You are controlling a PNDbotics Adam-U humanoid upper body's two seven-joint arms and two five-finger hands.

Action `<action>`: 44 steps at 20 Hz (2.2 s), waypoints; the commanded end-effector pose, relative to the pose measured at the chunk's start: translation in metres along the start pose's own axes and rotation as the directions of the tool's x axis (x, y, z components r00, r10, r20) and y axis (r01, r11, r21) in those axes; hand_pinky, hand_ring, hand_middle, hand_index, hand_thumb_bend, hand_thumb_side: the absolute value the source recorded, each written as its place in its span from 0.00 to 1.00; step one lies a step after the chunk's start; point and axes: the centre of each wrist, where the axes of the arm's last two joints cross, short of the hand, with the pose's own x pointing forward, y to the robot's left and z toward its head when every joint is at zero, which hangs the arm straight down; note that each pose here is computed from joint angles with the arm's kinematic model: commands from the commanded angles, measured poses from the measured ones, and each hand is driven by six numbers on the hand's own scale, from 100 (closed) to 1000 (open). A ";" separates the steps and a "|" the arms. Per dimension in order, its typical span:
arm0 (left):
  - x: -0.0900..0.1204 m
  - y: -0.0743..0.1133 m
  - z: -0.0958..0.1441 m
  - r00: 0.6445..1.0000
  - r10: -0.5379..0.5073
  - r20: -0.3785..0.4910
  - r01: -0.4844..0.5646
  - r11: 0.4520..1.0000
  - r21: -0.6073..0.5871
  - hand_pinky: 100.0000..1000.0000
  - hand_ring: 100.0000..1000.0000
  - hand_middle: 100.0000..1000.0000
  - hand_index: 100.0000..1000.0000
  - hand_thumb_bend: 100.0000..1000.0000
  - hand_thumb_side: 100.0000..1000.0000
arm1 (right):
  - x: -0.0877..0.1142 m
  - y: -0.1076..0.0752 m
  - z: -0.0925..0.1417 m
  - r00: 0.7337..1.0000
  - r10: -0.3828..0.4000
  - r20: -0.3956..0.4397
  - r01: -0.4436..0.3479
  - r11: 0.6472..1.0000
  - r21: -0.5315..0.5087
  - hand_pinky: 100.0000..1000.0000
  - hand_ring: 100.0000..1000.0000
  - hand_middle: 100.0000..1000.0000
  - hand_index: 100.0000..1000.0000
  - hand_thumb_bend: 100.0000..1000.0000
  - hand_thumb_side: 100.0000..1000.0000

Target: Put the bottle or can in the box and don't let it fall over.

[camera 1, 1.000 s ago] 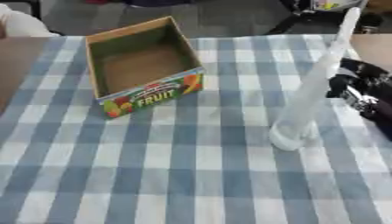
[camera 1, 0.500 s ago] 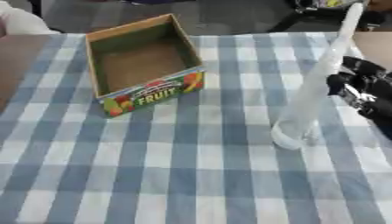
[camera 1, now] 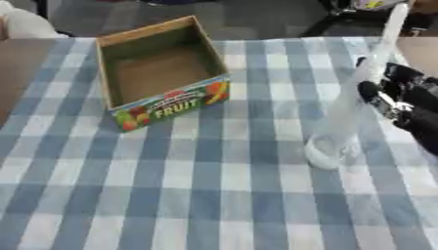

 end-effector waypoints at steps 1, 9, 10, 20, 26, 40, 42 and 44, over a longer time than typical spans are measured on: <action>0.007 0.004 -0.005 1.000 -0.006 0.027 0.006 1.000 0.000 0.99 0.45 0.56 0.74 0.79 0.32 | 0.007 -0.003 -0.003 1.000 0.022 0.020 -0.022 1.000 0.002 0.77 0.90 1.00 0.85 0.11 0.35; 0.007 0.003 -0.005 1.000 0.000 0.029 0.000 1.000 -0.002 0.99 0.45 0.56 0.74 0.78 0.32 | 0.009 0.000 -0.009 1.000 0.015 0.025 -0.015 1.000 0.004 0.77 0.89 0.98 0.83 0.14 0.32; 0.007 0.003 -0.005 1.000 0.000 0.029 0.000 1.000 -0.002 0.99 0.45 0.56 0.74 0.78 0.32 | 0.009 0.001 -0.010 1.000 0.013 0.024 -0.013 1.000 0.003 0.77 0.88 0.97 0.82 0.14 0.32; 0.007 0.002 -0.005 1.000 0.006 0.026 -0.006 1.000 -0.002 0.99 0.45 0.56 0.74 0.78 0.32 | 0.002 0.004 -0.014 1.000 0.016 0.011 -0.016 1.000 -0.006 0.77 0.88 0.95 0.78 0.14 0.27; 0.007 0.002 -0.005 1.000 0.009 0.026 -0.009 1.000 -0.003 0.99 0.45 0.56 0.74 0.78 0.32 | -0.007 0.007 -0.016 1.000 0.015 -0.006 -0.015 1.000 0.003 0.77 0.88 0.97 0.81 0.14 0.27; 0.007 0.000 -0.005 1.000 0.017 0.025 -0.016 1.000 -0.009 1.00 0.44 0.56 0.74 0.78 0.32 | -0.039 0.015 -0.008 0.999 -0.017 -0.049 0.018 0.999 0.027 0.77 0.89 1.00 0.82 0.12 0.31; 0.006 0.000 -0.005 1.000 0.017 0.024 -0.017 1.000 -0.009 1.00 0.44 0.56 0.74 0.77 0.32 | -0.043 0.016 -0.007 0.998 -0.018 -0.056 0.019 0.999 0.029 0.77 0.89 1.00 0.82 0.11 0.31; 0.006 0.000 -0.005 1.000 0.017 0.024 -0.017 1.000 -0.010 1.00 0.44 0.56 0.74 0.77 0.32 | -0.046 0.017 -0.006 0.998 -0.018 -0.061 0.019 0.999 0.029 0.77 0.89 1.00 0.82 0.11 0.31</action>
